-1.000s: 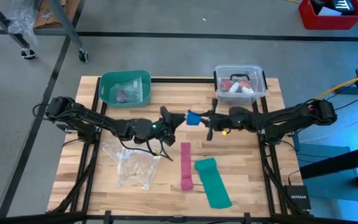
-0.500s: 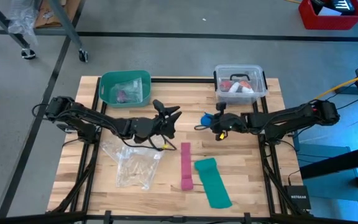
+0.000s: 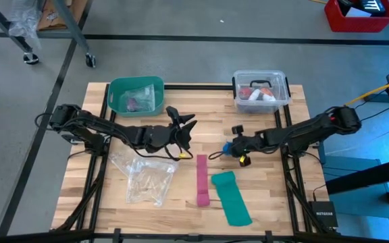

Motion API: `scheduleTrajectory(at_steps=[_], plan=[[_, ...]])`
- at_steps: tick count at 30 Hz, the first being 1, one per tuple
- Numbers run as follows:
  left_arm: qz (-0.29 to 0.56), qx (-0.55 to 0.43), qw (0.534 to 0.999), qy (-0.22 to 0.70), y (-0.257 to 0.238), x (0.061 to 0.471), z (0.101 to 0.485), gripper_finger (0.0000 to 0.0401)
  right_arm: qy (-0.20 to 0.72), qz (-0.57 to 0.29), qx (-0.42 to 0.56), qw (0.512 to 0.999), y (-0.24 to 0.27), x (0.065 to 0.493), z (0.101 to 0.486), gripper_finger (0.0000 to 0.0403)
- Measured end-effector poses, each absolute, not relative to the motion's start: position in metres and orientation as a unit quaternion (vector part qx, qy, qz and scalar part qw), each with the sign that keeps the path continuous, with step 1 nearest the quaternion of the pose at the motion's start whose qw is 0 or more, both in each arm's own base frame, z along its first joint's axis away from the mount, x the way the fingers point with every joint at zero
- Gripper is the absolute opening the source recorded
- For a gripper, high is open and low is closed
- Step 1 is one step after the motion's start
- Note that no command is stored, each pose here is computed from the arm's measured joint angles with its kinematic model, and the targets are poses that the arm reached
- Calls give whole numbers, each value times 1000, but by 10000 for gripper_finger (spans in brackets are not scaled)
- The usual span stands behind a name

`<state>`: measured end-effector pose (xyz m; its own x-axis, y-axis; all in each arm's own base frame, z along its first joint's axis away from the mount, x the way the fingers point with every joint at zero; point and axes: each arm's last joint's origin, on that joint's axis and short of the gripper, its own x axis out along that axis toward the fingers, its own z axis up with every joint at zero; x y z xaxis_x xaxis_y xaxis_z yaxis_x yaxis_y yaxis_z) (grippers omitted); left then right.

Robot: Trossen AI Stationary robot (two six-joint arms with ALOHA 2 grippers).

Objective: Roll bandage

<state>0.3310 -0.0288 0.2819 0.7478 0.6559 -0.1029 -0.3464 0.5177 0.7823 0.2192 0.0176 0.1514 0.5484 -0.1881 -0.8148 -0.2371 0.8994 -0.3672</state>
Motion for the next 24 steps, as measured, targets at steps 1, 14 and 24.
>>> scheduleTrajectory(at_steps=[1, 14, 24], plan=[[295, 393, 848, 197, -29, 331, 282, 117, 476, 22, -219, 852, 18, 219, 151, 40], [293, 396, 846, 204, -28, 331, 280, 117, 454, 17, -173, 874, 20, 230, 164, 88], [293, 396, 846, 205, -28, 331, 280, 117, 432, -35, -196, 880, 18, 240, 181, 196]])
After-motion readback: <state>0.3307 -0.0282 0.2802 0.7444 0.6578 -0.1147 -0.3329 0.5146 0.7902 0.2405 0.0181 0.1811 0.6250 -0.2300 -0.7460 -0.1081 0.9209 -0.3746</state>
